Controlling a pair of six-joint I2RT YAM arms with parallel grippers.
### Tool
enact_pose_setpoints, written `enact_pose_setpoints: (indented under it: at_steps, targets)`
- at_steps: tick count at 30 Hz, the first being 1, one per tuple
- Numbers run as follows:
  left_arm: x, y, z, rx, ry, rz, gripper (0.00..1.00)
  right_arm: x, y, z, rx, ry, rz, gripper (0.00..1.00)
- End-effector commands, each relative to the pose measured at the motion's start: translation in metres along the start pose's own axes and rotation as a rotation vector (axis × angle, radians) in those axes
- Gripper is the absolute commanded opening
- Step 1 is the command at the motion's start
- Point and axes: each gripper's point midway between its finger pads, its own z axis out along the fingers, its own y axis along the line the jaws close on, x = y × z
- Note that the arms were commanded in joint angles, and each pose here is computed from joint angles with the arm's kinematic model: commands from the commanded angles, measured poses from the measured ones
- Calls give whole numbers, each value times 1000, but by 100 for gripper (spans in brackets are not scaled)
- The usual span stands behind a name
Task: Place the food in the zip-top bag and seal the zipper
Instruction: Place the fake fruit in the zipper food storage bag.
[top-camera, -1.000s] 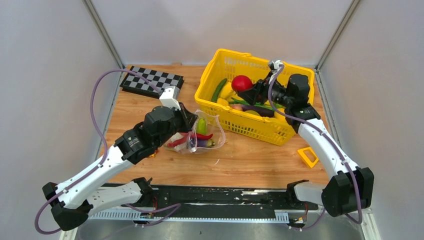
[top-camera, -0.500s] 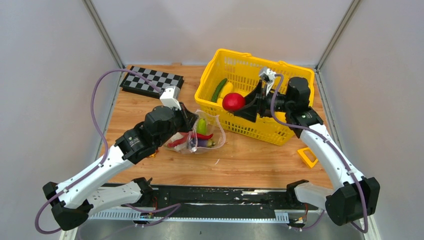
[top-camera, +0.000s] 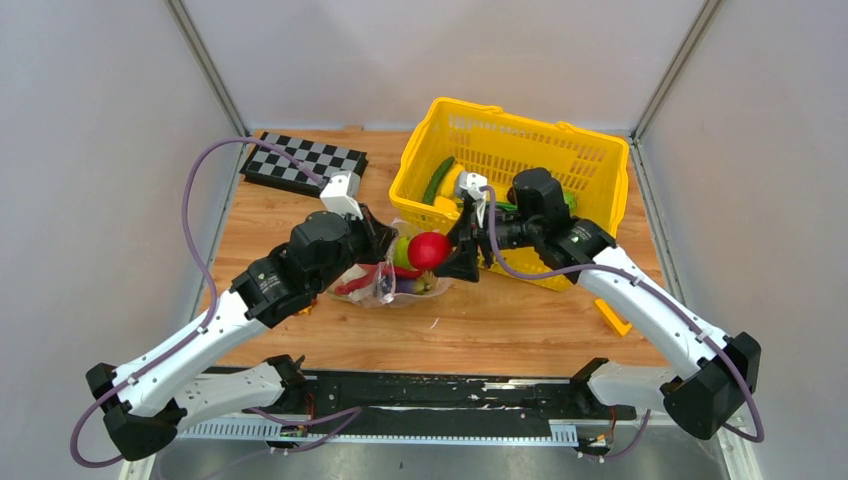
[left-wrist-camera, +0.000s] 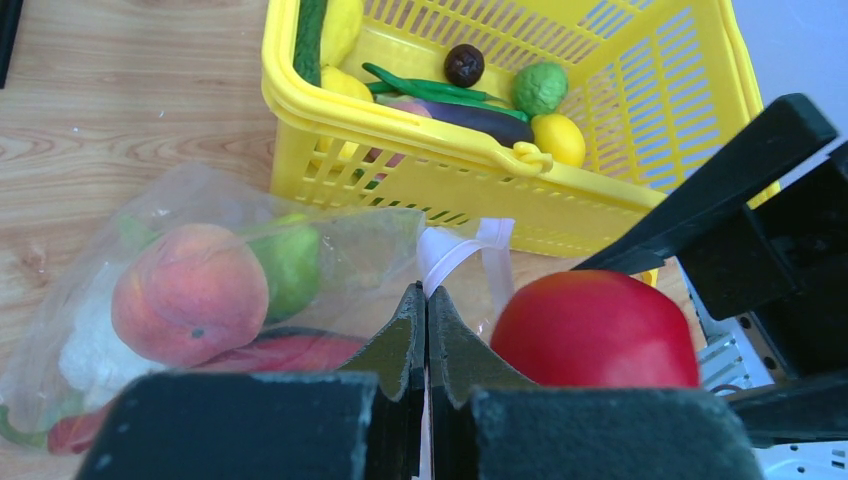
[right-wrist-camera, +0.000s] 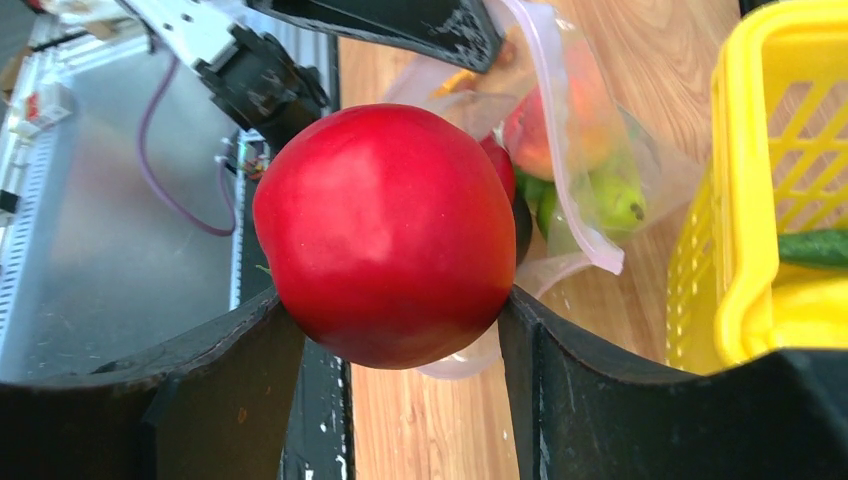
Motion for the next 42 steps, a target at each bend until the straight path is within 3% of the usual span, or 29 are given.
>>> enact_pose_setpoints:
  at_steps: [1,7,12,20,26,31,42]
  targets:
    - [-17,-11,-1,36,-51,-25,0,1,-17,5,128,63,-57,21]
    - [-17,-13,0,42,-47,-23,0,8,-28,27,250,121,-74,22]
    - [-17,-13,0,42,-45,-20,0,0,-41,34,381,88,-104,26]
    - [-19,-15,0,45,-50,-24,0,-7,-28,47,376,53,-174,35]
    - [-22,-14,-1,41,-62,-29,0,1,-27,57,376,91,-181,47]
    - [-22,-13,-2,38,-66,-31,0,-5,-27,54,391,47,-180,64]
    - [-22,-9,-4,28,-70,-33,0,-3,-34,55,432,39,-142,76]
